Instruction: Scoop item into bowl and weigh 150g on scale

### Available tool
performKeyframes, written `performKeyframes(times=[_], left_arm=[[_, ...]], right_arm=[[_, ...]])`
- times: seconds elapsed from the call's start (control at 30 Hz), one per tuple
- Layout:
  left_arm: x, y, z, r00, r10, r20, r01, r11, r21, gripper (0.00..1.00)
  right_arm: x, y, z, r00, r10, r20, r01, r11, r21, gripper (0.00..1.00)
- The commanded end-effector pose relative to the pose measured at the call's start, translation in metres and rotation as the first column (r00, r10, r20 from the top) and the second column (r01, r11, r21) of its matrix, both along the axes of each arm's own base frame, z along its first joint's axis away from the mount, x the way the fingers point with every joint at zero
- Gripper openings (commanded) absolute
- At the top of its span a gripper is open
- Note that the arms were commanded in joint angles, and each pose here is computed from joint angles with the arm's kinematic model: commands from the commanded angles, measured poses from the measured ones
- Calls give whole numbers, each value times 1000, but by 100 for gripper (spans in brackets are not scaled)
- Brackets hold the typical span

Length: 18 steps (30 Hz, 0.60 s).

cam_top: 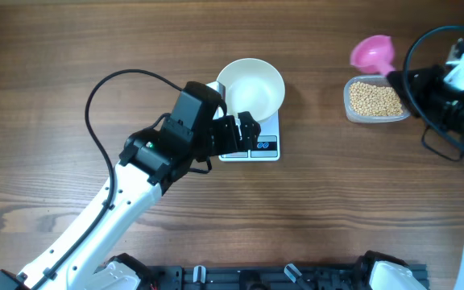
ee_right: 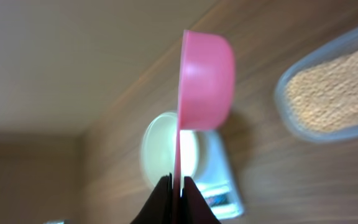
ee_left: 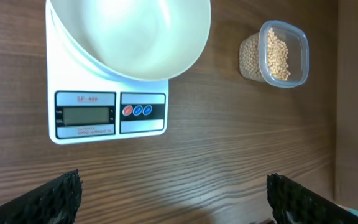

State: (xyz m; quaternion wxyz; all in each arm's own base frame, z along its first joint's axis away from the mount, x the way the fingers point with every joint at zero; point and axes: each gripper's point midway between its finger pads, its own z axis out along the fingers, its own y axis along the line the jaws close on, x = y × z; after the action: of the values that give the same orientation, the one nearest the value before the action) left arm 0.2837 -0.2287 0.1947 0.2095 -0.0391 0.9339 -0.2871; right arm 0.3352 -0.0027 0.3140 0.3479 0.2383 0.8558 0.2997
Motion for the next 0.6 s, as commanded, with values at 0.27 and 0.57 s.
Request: performKeyframes(times=[0.27, 0.57], left_arm=[[-3, 6, -2, 999, -44, 17, 43, 998, 50, 83], [-6, 9, -29, 997, -34, -69, 42, 993, 108, 77]], right_arm=[[0, -42, 17, 999, -2, 50, 22, 921, -389, 4], [-9, -38, 2, 1000, 20, -15, -24, 907, -420, 5]])
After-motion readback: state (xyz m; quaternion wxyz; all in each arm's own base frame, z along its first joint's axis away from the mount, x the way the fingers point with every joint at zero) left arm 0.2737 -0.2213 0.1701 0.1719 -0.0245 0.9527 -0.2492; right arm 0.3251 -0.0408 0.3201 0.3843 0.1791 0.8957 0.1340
